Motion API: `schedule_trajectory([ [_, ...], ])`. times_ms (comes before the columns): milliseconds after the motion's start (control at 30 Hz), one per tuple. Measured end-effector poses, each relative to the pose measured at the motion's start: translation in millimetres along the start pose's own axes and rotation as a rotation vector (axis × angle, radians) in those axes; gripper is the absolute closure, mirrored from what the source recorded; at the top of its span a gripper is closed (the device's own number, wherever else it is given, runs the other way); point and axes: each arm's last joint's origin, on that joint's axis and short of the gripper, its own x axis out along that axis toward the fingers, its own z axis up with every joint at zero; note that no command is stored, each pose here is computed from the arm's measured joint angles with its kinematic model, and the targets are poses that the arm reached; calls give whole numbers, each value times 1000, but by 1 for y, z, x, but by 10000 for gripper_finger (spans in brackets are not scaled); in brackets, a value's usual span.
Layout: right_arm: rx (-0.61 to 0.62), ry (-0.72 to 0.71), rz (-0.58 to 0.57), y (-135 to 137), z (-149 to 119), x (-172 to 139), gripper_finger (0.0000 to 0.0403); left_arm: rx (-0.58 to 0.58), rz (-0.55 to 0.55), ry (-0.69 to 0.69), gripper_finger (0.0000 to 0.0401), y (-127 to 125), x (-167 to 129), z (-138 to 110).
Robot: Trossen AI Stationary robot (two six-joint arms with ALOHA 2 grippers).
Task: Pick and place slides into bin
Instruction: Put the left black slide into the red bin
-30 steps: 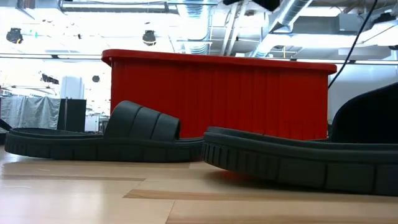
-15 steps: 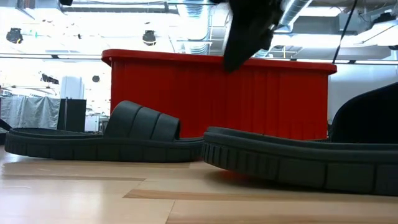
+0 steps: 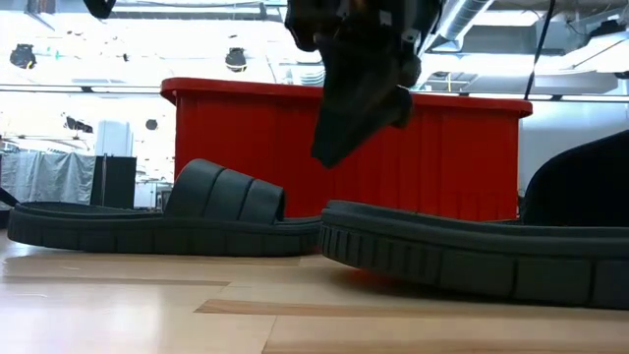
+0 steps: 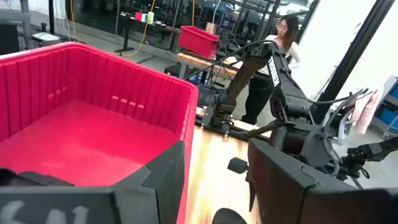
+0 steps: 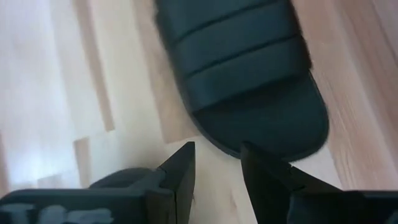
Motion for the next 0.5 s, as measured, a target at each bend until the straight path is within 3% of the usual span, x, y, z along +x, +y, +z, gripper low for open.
schedule_trajectory([
  [500,379,51,-89,-33,9,4,282,2,0,0,237,0,0,0],
])
